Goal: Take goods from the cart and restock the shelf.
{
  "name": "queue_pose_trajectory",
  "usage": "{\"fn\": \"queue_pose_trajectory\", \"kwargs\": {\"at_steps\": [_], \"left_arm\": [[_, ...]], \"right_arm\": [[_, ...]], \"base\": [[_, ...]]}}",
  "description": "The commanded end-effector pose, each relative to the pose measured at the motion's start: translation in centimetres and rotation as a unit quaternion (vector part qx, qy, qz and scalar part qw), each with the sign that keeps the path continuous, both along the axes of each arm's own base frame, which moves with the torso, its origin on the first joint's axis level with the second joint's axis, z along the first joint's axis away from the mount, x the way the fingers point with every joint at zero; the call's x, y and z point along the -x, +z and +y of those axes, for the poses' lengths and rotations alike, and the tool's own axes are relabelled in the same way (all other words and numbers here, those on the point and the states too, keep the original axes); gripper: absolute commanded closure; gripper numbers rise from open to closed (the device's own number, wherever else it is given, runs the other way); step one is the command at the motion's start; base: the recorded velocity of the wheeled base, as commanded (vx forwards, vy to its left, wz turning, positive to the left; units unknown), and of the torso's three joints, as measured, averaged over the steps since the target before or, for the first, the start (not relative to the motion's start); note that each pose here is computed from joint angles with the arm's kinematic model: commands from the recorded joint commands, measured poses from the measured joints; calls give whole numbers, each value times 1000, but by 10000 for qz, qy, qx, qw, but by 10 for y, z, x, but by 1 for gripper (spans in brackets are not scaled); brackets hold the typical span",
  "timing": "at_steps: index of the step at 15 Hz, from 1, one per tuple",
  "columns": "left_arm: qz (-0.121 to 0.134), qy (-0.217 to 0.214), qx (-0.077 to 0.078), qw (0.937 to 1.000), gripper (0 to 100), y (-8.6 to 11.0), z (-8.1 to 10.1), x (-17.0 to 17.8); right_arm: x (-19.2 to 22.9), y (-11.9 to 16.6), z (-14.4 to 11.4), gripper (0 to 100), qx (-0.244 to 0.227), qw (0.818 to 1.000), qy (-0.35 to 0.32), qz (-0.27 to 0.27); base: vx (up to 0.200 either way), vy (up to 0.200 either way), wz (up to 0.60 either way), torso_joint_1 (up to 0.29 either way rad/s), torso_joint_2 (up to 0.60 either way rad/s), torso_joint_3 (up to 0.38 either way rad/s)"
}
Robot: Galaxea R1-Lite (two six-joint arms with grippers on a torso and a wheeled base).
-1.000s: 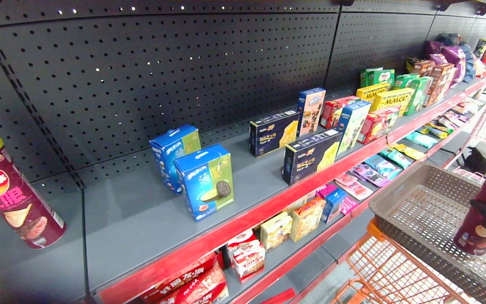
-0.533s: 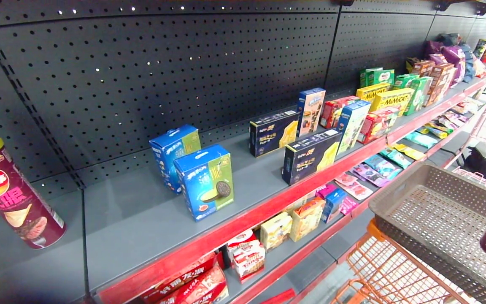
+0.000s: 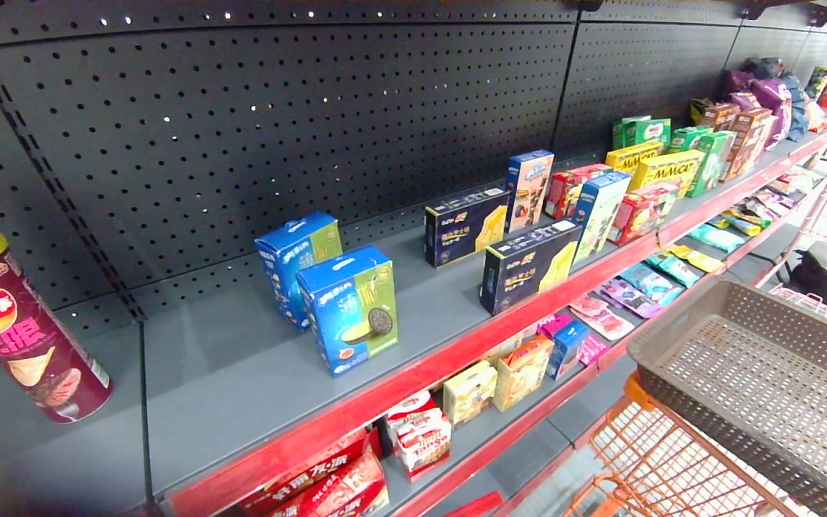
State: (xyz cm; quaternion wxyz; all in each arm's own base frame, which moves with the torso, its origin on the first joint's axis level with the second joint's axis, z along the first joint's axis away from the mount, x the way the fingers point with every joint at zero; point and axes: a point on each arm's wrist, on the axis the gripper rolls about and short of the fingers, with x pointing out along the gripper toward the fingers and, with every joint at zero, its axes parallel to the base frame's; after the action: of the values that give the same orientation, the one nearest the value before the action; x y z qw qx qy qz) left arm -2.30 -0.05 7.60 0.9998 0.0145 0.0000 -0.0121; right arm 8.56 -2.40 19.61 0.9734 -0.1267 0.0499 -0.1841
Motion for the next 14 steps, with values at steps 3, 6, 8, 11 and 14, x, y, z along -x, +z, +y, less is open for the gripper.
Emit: {"fn": "queue_pose_trajectory", "kwargs": {"at_steps": [3, 6, 8, 11, 14], "left_arm": [[6, 6, -1, 10000, 0, 0, 0, 0], [-2, -1, -1, 10000, 0, 0, 0, 0], [-2, -1, -1, 10000, 0, 0, 0, 0], [6, -1, -1, 10000, 0, 0, 0, 0], [-2, -1, -1, 10000, 0, 0, 0, 0]], "right_arm": [[37, 15, 8, 100, 333, 9984, -139, -429], [38, 24, 11, 100, 343, 9979, 150, -537], [37, 26, 11, 100, 346, 9977, 165, -552], [38, 25, 11, 100, 489, 9973, 233, -492], [41, 23, 13, 100, 596, 9961, 420, -502]], "base": [[0, 0, 0, 0, 0, 0], [0, 0, 0, 0, 0, 0], [0, 0, 0, 0, 0, 0], [0, 0, 0, 0, 0, 0], [0, 0, 0, 0, 0, 0]]}}
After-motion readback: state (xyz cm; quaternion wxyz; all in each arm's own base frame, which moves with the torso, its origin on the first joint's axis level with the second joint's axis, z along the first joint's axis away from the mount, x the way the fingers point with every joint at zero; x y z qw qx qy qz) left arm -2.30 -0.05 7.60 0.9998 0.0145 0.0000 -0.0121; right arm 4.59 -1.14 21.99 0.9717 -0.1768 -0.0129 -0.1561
